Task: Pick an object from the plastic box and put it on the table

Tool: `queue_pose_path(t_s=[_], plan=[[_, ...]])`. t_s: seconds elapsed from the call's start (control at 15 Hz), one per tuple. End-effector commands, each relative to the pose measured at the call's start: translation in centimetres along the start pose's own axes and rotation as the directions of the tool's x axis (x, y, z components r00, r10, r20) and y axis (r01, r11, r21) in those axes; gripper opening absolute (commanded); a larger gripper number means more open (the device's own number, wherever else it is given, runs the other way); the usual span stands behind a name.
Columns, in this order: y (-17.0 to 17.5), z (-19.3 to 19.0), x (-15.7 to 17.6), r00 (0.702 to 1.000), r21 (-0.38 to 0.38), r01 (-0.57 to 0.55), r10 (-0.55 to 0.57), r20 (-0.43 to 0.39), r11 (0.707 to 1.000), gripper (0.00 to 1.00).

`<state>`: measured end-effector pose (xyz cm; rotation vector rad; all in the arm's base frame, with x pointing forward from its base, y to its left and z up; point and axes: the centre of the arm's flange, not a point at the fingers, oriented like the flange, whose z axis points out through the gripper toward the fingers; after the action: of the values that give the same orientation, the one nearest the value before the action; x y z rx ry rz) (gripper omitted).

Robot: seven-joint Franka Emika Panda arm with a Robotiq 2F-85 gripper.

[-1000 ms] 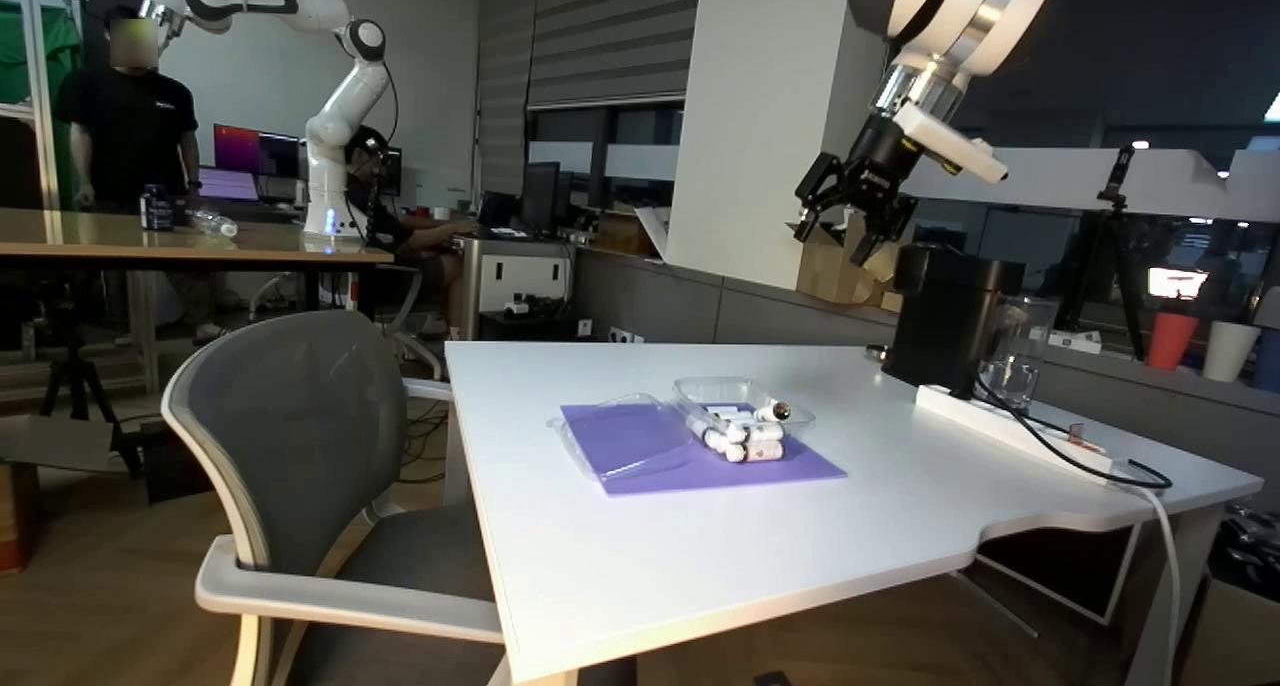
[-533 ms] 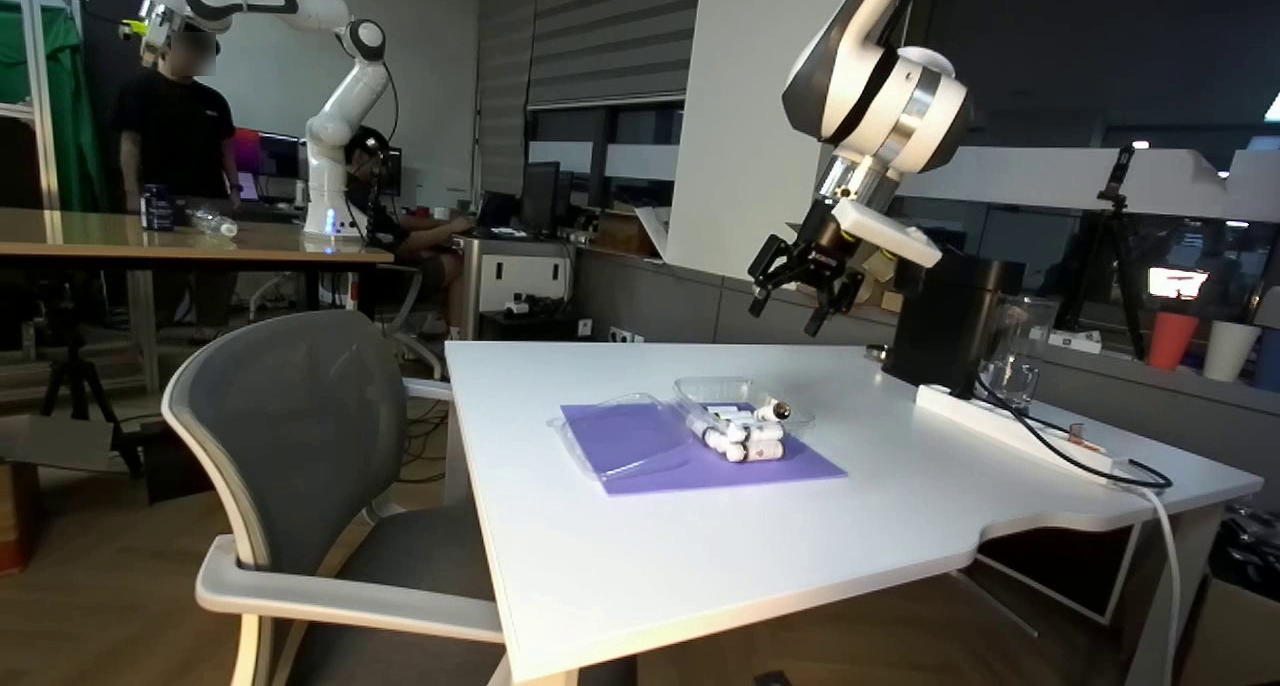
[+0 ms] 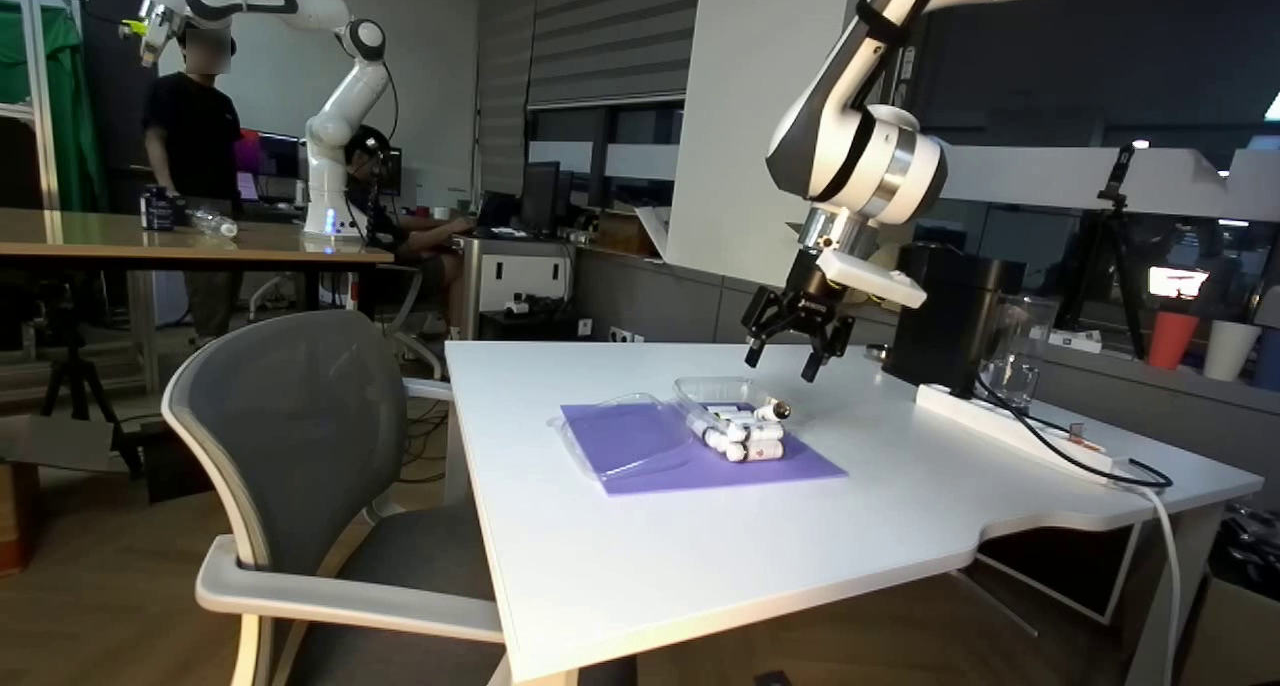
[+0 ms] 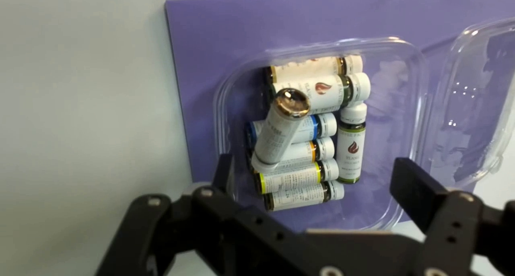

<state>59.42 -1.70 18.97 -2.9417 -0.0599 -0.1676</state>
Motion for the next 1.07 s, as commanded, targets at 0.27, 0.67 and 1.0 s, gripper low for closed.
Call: queue_pose_path(t_s=[0.27, 0.67, 1.0], plan=[[0.4, 0.3, 1.1, 0.999, 0.063, -0.045, 0.046, -0.006, 0.997, 1.0], [2.8, 2.5, 3.2, 0.977, 0.113, -0.209, 0.202, 0.069, 0.971, 1.0], [3.4, 4.4, 4.4, 0.959, 0.142, -0.257, 0.234, 0.161, 0.956, 1.0]])
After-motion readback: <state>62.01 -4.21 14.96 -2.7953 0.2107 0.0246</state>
